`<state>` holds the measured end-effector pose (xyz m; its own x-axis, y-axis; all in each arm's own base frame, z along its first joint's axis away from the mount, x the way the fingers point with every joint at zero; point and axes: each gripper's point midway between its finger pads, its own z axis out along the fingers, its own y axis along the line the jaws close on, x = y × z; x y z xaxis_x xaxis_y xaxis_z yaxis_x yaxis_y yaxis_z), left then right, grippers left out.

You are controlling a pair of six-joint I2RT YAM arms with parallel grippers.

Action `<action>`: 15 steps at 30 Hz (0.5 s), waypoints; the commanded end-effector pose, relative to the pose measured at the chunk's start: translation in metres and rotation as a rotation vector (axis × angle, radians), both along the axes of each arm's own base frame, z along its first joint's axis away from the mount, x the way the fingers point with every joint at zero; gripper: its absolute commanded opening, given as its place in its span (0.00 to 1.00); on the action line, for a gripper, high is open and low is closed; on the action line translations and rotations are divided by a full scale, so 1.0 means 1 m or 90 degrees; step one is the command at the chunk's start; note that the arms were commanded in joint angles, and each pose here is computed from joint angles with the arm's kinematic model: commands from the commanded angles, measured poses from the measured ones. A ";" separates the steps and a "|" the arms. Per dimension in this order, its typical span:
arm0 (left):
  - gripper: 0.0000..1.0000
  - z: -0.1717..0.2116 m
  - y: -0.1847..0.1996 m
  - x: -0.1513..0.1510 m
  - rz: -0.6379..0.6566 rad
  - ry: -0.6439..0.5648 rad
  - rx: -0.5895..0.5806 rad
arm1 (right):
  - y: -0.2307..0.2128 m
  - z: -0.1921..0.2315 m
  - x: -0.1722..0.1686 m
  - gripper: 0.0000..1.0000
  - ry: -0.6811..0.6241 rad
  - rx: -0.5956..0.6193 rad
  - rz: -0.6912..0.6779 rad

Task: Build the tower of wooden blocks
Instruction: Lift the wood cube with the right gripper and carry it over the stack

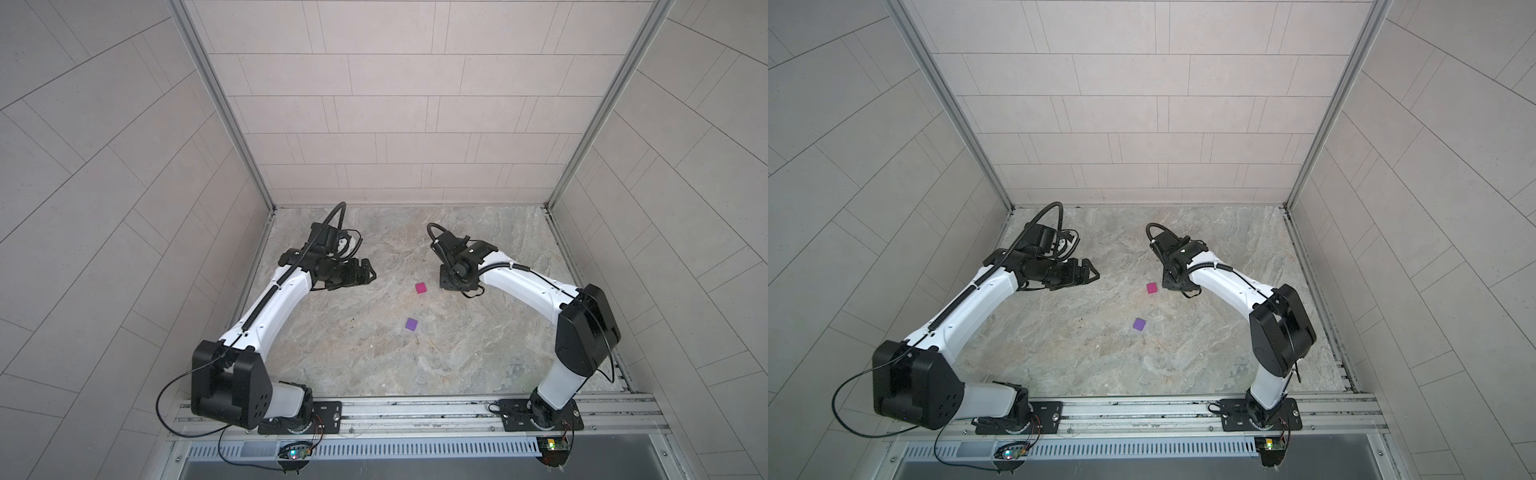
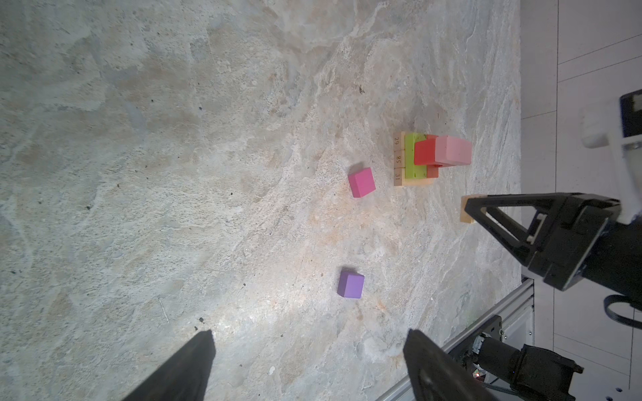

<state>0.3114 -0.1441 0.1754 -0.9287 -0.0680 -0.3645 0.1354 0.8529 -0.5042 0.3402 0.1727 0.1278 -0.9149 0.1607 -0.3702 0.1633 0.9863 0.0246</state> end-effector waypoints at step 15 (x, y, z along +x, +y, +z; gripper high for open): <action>0.92 0.000 0.003 -0.003 0.003 -0.002 0.004 | -0.016 0.011 0.028 0.20 0.026 0.007 -0.012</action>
<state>0.3114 -0.1441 0.1754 -0.9287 -0.0680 -0.3645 0.1354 0.8529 -0.5042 0.3684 0.1582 0.1427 -0.9145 0.1931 -0.3555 0.1871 0.9810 0.0515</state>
